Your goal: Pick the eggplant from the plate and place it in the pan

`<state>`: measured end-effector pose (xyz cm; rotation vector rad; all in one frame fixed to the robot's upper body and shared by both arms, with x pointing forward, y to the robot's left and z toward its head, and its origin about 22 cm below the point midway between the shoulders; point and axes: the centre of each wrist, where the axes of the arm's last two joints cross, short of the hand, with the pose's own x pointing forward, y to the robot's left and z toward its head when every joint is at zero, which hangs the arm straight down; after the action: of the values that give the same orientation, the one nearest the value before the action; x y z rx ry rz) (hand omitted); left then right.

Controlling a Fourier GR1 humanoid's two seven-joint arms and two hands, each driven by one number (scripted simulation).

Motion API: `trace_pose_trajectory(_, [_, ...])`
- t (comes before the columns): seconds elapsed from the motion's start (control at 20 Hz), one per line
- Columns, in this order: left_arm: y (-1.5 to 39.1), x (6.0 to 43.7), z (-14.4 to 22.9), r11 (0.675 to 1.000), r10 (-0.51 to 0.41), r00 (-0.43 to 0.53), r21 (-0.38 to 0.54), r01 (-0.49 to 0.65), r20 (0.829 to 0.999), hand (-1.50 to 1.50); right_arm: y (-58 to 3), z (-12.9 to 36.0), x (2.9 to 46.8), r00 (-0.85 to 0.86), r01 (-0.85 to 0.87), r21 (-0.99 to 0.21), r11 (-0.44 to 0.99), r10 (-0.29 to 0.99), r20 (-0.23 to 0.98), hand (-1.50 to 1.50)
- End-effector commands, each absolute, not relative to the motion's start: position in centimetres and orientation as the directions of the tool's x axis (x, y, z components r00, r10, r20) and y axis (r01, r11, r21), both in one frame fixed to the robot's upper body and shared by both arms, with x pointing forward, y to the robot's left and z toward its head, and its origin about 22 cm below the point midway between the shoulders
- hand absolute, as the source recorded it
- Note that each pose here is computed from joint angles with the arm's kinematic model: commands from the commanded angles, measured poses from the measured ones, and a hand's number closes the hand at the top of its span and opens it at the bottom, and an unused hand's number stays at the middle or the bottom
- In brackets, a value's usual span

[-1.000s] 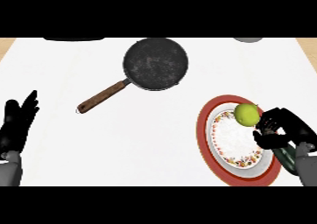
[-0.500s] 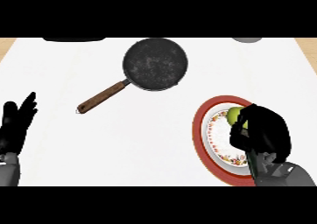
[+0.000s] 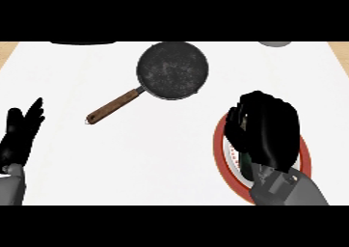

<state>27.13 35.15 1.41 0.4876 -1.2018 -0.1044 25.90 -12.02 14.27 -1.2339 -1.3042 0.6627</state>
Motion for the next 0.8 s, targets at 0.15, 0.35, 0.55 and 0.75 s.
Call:
trace_pose_trajectory(0.15, [33.5,28.8,1.7,0.889,-0.337,0.354,0.418,-0.186,0.873,0.0,-7.6,16.9,30.9,0.203,0.315,-0.869,0.382,0.867,0.455,1.5])
trace_pose_trajectory(0.35, [33.8,27.1,0.3,0.901,-0.323,0.361,0.401,-0.166,0.875,0.0,-8.7,14.4,35.2,0.203,0.342,-0.826,0.449,0.823,0.531,1.5])
trace_pose_trajectory(0.55, [32.8,27.6,0.8,0.899,-0.338,0.347,0.41,-0.156,0.875,0.0,-7.7,13.5,38.5,0.229,0.333,-0.802,0.496,0.783,0.579,1.5])
trace_pose_trajectory(0.75, [33.6,28.2,0.7,0.902,-0.325,0.346,0.399,-0.166,0.88,0.0,-8.1,14.1,41.8,0.246,0.312,-0.778,0.545,0.745,0.62,1.5])
